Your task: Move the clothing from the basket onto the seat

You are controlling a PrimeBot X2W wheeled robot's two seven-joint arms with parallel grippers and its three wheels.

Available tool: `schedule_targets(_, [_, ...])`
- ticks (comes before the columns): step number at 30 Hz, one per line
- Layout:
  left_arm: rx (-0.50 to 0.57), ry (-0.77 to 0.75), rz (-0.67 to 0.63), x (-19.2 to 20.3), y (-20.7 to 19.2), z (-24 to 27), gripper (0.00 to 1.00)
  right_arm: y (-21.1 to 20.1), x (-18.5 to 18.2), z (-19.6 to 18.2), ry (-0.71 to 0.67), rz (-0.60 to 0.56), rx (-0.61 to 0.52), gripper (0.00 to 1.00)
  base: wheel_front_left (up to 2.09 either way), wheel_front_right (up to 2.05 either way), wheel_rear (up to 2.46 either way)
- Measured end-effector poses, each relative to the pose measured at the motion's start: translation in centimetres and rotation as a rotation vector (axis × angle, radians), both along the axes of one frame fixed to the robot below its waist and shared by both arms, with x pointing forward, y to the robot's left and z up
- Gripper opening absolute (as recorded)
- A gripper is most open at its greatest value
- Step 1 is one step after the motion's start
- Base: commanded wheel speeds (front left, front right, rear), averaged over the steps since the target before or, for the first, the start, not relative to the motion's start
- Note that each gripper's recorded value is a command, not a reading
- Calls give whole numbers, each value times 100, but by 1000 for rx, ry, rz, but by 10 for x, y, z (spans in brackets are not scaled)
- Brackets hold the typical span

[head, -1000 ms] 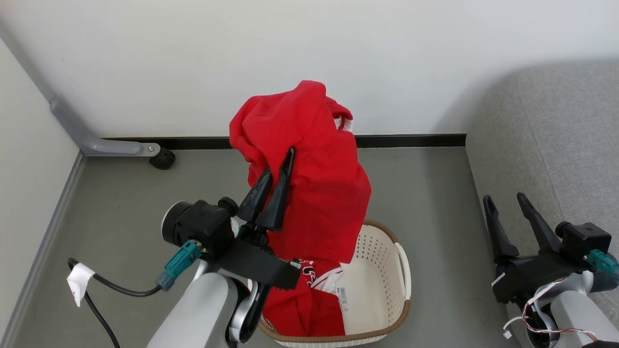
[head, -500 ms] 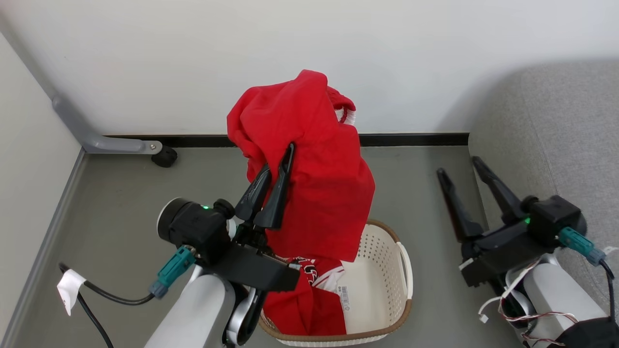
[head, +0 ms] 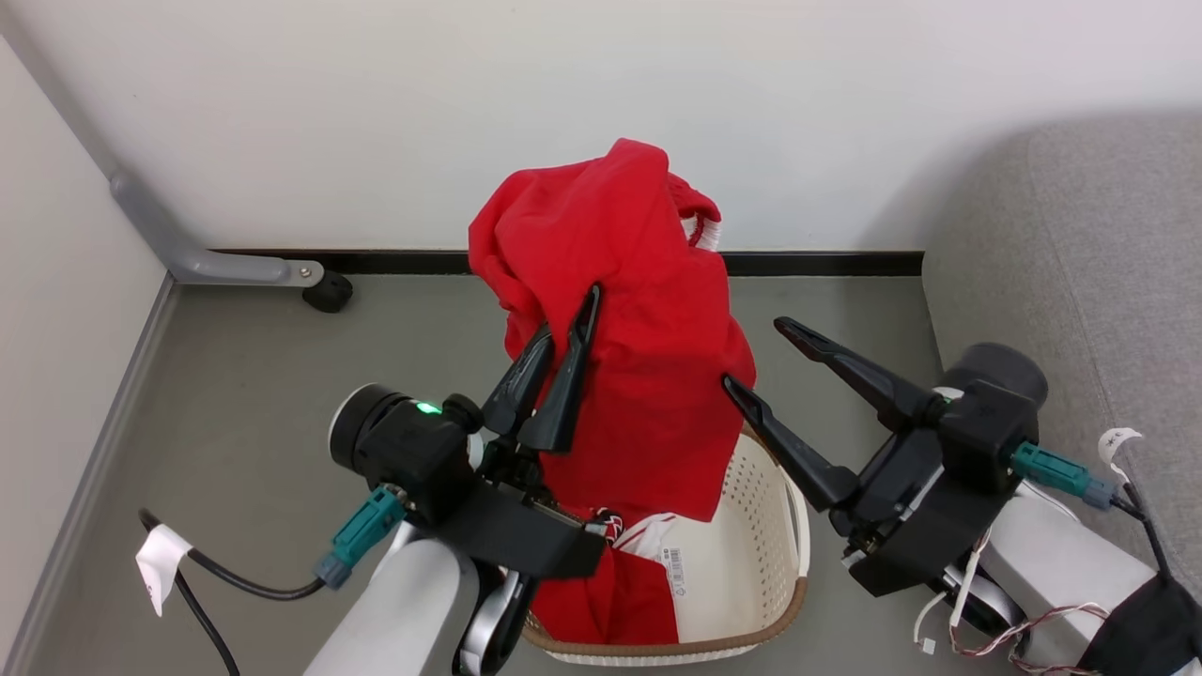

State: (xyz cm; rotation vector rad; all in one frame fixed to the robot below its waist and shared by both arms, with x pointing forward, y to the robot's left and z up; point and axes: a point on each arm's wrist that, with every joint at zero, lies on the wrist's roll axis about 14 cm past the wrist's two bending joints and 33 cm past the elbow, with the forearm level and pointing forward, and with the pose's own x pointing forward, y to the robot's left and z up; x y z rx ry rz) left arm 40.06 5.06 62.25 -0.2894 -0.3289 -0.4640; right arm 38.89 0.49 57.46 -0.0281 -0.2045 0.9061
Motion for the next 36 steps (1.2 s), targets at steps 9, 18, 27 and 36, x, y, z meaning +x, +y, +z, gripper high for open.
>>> schedule_targets(9, [1,2,-25,-3,-6,-2,0,13,5,2,-22,106,-75,100,0,0,0])
schedule_targets(18, [1,15,-6,-2,1,-6,0,50,-11,-13,34,267,-125,15,0,0,0])
schedule_targets(27, [6,47,13,2,6,-17,0,53,4,-13,97,242,-80,0,0,0,0])
schedule_targets(36, [6,94,28,6,10,-32,100,47,10,-14,129,215,-61,0,0,0,0])
